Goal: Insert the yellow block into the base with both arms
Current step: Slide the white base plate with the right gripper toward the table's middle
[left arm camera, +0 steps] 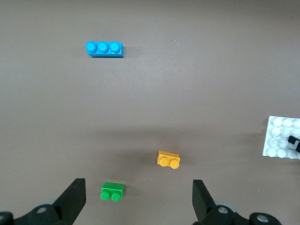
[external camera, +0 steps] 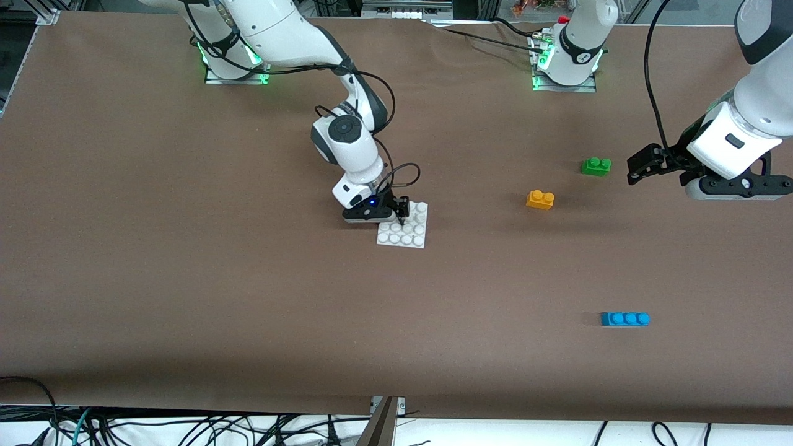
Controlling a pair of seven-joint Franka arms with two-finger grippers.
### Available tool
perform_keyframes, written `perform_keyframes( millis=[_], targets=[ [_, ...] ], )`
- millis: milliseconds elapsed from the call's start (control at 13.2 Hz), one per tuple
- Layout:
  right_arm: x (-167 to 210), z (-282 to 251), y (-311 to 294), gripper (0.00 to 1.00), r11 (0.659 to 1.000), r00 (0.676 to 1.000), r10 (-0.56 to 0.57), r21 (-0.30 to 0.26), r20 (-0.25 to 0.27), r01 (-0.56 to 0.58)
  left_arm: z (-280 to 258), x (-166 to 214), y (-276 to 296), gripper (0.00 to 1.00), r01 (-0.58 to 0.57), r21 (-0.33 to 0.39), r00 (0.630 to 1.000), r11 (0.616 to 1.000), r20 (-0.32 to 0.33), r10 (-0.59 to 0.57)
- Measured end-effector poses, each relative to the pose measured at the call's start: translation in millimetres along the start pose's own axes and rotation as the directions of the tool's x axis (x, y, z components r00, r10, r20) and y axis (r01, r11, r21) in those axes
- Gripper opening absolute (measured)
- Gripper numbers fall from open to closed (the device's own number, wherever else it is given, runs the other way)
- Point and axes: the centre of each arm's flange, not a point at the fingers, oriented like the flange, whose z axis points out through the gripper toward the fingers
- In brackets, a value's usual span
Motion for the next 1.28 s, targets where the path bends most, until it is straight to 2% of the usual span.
perform_keyframes(
  millis=[529, 756, 983, 1134, 1285],
  targets=[
    [-35.6, -2.3, -32.2, 0.7, 0.996, 0.996, -0.085, -0.001, -0.01, 0.085, -5.7, 1.6, 0.2, 1.0, 0.0, -0.002, 1.0, 1.0, -0.012, 0.0],
    [-34.6, -1.8, -31.6, 0.71, 0.996, 0.996, -0.085, -0.003, -0.013, 0.085, -5.5, 1.7, 0.2, 1.0, 0.0, -0.002, 1.0, 1.0, -0.012, 0.0],
    [-21.9, -3.1, -27.3, 0.78, 0.997, 0.997, -0.076, -0.009, -0.032, 0.076, -5.7, 2.7, 0.3, 1.0, 0.0, -0.002, 1.0, 1.0, -0.013, 0.0],
    [-12.4, -5.6, -25.4, 0.78, 0.998, 0.997, -0.068, -0.01, -0.044, 0.068, -6.8, 3.9, 0.3, 1.0, 0.0, -0.003, 1.0, 1.0, -0.016, 0.0],
    [-4.6, -7.9, -26.7, 0.78, 0.998, 0.998, -0.061, -0.034, -0.025, 0.06, -6.8, 4.9, 0.3, 1.0, 0.0, -0.004, 1.0, 1.0, -0.017, 0.0]
  ],
)
